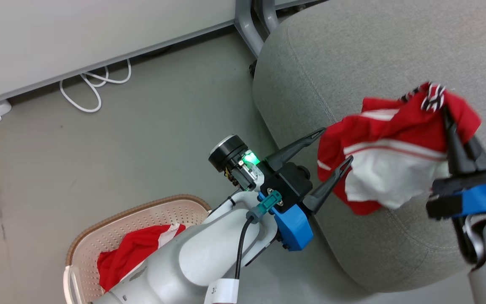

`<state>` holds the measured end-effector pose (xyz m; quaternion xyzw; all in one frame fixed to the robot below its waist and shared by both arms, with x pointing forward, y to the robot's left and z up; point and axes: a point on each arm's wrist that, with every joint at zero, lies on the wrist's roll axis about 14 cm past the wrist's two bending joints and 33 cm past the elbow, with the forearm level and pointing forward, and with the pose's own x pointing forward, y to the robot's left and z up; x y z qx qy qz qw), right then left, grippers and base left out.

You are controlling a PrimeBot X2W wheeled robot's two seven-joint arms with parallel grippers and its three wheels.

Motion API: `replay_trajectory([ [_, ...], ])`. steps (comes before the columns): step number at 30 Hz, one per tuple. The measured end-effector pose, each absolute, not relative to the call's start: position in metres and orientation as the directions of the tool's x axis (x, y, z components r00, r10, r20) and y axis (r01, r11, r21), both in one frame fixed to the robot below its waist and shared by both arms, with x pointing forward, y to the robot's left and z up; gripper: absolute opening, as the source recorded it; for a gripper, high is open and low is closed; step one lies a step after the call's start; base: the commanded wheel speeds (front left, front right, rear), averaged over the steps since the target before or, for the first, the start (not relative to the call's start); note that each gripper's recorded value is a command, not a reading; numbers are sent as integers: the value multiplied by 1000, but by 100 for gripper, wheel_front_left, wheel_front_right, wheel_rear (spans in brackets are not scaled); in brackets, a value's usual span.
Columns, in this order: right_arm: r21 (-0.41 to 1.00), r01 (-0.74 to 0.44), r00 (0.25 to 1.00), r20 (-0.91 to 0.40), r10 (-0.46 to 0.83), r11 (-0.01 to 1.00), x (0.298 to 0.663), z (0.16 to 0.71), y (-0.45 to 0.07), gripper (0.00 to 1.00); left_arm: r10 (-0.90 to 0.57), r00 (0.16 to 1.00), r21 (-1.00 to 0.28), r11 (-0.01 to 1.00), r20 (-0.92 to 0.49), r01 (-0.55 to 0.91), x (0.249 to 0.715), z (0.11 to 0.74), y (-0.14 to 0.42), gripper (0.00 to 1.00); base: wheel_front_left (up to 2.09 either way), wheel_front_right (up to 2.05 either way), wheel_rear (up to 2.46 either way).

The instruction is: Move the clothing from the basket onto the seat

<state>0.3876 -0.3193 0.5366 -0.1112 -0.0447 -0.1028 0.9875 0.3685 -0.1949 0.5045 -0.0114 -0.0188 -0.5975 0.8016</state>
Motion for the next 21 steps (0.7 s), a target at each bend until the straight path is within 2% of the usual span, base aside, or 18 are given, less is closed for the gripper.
replay_trajectory([
  [8,-294,256,941,292,-169,921,436,607,-343,0,-951,303,-4,303,60,953,389,496,-193,100,0,0,0],
  [14,-340,366,878,435,-200,866,465,666,-381,0,-940,338,-7,338,52,941,418,475,-184,100,0,0,0],
  [21,-391,481,823,510,-251,784,482,696,-424,0,-930,366,-18,365,28,931,450,439,-174,100,0,0,0],
])
